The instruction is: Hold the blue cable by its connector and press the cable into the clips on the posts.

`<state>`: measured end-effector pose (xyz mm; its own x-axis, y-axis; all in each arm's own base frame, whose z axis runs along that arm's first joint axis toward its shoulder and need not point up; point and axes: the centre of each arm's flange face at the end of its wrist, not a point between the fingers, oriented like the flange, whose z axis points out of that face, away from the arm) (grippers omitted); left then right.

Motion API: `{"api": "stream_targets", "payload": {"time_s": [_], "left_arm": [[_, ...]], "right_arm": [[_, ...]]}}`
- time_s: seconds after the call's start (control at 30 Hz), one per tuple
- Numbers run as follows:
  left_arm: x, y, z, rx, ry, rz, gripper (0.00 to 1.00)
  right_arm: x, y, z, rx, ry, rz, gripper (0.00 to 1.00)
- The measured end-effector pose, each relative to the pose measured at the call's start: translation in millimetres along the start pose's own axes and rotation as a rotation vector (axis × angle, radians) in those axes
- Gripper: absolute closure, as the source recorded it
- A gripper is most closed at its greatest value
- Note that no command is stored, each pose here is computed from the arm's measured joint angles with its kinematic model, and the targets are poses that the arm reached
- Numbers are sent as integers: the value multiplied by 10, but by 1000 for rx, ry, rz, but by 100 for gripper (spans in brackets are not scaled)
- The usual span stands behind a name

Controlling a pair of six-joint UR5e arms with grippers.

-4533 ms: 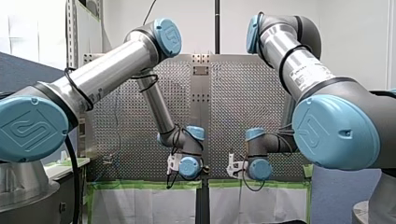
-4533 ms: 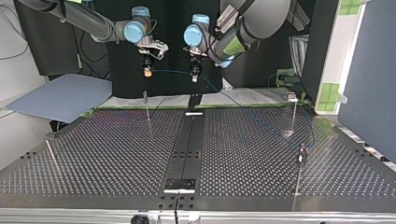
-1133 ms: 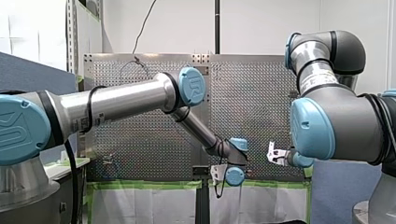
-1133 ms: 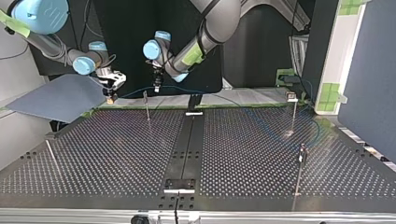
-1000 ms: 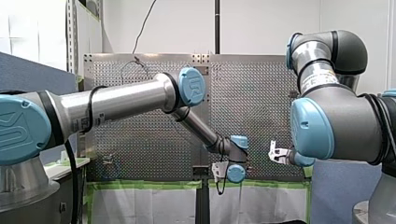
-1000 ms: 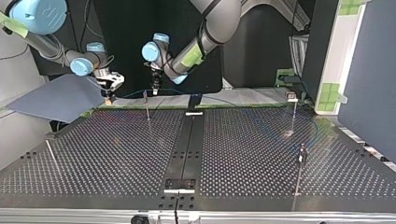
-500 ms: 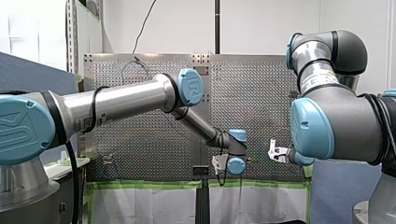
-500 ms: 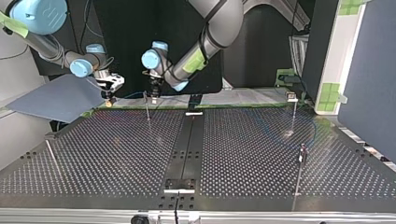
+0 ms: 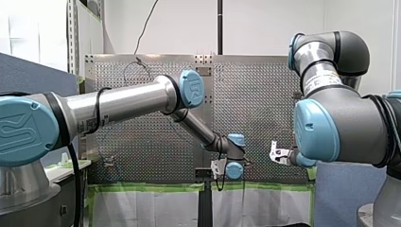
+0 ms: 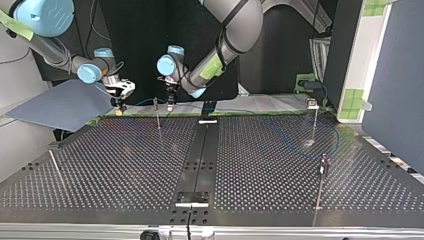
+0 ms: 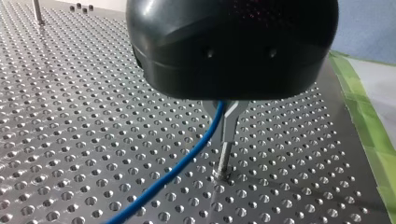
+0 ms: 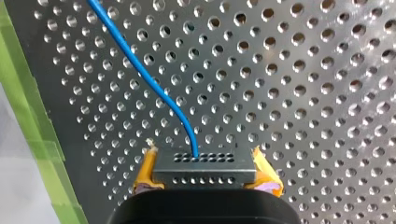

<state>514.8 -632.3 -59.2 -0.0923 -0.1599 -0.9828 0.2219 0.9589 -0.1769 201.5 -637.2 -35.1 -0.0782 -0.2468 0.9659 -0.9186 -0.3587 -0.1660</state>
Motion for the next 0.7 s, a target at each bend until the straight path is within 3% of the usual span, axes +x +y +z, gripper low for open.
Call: {"api": "stream_targets", "payload": {"time_s": [0.3, 0.7], "left_arm": [[139, 56, -3, 2, 14, -2, 100], [88, 116, 126, 2, 0, -28, 100]], "right_arm": [[32, -81, 55, 23, 16, -5, 100], [52, -75, 87, 19, 32, -8, 100]]}}
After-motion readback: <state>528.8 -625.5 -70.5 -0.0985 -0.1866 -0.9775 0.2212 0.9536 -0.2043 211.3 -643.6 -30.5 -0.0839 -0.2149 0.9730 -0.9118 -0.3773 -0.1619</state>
